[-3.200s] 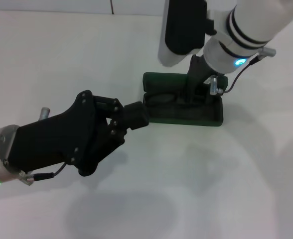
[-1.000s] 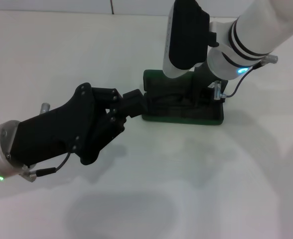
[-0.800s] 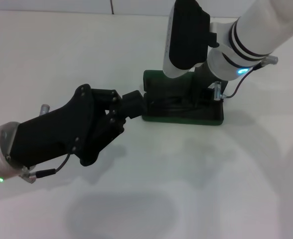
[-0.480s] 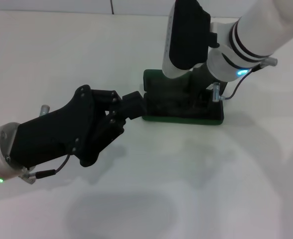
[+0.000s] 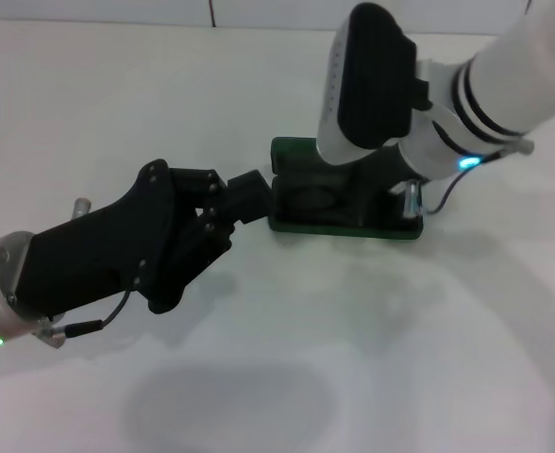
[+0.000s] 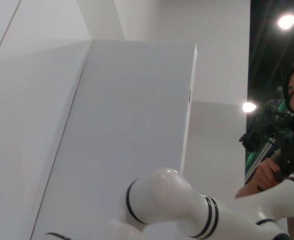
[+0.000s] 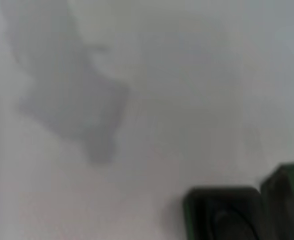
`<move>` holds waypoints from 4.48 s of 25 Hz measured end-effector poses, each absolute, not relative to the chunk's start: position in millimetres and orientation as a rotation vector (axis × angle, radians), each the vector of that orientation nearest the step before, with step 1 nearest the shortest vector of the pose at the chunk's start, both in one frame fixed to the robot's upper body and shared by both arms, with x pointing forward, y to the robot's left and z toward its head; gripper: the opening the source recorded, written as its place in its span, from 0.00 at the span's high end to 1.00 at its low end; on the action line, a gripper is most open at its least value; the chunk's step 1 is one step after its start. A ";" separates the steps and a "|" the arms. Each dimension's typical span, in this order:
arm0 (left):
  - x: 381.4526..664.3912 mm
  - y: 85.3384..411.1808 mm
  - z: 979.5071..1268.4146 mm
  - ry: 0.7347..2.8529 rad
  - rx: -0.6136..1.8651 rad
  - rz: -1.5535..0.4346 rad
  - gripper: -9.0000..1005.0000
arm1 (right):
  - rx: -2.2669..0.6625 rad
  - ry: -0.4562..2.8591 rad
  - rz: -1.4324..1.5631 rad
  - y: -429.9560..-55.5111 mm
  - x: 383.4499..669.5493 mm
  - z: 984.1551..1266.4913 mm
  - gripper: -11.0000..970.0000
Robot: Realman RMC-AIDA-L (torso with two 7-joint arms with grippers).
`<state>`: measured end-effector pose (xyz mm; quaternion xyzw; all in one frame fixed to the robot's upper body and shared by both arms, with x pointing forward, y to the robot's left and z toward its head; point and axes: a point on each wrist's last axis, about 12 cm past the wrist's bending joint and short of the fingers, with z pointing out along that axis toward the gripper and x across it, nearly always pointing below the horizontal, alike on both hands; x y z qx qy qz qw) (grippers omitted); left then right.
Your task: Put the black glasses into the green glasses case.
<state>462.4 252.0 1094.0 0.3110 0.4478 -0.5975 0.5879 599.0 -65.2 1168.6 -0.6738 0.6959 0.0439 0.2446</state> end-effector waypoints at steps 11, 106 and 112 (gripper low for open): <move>477.4 287.3 1108.3 1.080 0.649 -1.317 0.94 | -1.338 1.881 0.754 -133.3 567.8 1183.8 0.78; 493.4 292.6 1132.0 1.194 0.937 -1.181 0.57 | -0.838 1.273 1.371 -273.0 488.9 1108.2 0.52; 477.4 302.8 1119.0 1.262 1.017 -1.214 0.42 | -0.988 1.221 1.427 -242.5 516.1 1127.1 0.30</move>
